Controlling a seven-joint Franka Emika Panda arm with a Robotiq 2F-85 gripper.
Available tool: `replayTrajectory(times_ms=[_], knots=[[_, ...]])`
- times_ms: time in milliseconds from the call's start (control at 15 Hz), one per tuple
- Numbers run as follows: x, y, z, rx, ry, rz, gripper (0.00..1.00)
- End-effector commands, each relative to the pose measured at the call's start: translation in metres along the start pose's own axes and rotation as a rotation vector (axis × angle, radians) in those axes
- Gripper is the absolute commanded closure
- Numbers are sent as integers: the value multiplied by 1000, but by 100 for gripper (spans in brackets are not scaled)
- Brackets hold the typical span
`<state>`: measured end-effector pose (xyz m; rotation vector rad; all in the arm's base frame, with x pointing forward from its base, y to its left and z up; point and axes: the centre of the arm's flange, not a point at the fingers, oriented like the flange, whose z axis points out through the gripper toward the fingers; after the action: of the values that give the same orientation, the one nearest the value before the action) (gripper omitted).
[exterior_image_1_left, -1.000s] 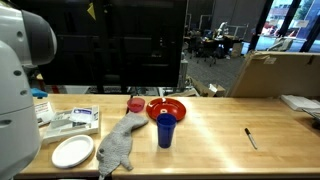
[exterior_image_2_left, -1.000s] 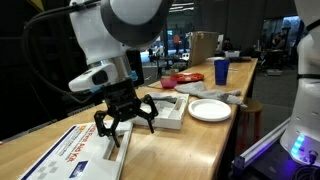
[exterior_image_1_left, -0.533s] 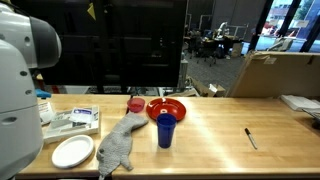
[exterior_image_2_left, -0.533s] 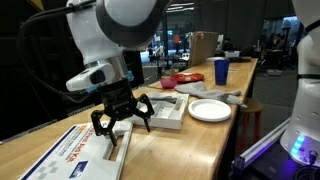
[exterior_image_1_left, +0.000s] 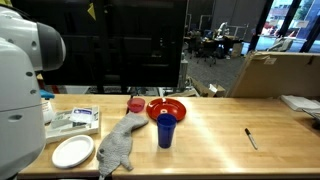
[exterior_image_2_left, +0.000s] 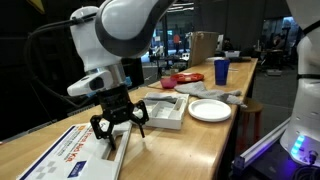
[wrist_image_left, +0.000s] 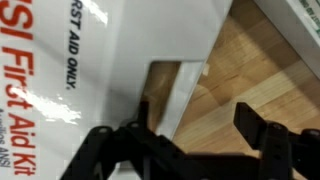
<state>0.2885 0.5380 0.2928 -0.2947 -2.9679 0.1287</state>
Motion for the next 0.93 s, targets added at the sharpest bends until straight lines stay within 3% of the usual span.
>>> replayTrajectory(times_ms=[0,467,867], knots=[[-4,5,-1,-9,-17,-11,45],[-5,4,-4,-26,-22,4,99],[-8,3,-8,-33,-3,9,95]])
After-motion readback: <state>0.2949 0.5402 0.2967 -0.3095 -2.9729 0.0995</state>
